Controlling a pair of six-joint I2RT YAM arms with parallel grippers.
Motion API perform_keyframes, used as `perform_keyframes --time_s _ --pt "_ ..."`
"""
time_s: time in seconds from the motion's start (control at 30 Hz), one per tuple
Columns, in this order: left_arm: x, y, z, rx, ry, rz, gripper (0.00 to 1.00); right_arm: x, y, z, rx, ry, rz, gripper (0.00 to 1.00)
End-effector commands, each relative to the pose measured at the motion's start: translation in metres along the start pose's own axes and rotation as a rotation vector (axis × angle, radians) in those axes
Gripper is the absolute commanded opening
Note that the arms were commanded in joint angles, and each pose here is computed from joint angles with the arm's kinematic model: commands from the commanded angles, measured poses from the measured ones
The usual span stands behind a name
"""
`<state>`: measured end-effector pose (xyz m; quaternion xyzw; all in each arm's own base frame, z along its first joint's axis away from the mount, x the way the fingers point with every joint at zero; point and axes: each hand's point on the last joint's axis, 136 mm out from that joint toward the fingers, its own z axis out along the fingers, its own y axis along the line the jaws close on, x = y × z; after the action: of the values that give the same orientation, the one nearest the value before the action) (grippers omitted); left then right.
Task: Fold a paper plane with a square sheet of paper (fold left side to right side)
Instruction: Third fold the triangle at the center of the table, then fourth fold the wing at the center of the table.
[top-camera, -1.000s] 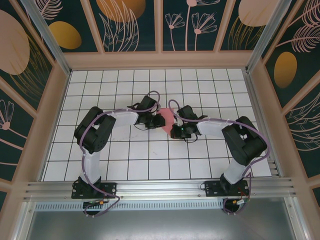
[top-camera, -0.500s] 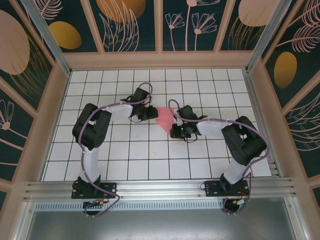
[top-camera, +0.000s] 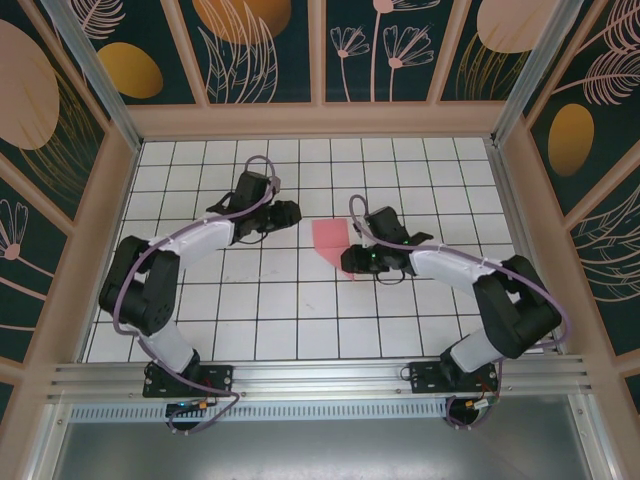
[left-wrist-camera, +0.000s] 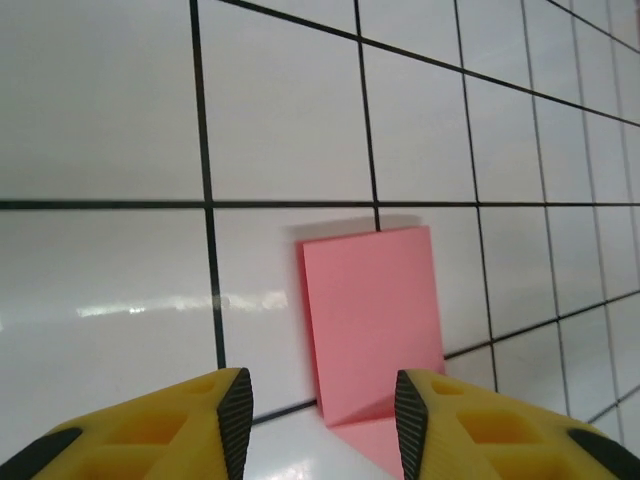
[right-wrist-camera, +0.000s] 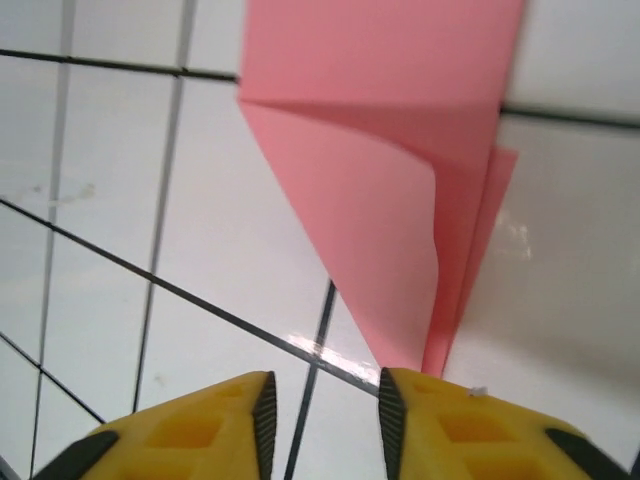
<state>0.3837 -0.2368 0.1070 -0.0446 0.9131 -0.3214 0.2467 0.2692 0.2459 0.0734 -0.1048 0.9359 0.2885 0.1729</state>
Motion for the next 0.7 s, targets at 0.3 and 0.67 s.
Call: perform_keyframes --time_s 0.3,0.67 --pt "0.052 -0.017 0.014 0.166 0.125 -0.092 0.48 -0.045 -0.003 0.025 0.026 -0.002 -0.072 0.45" --pt "0.068 -0.017 0.034 0.159 0.183 -0.095 0.49 -0.038 -0.028 0.038 0.135 0.04 -0.082 0.52"
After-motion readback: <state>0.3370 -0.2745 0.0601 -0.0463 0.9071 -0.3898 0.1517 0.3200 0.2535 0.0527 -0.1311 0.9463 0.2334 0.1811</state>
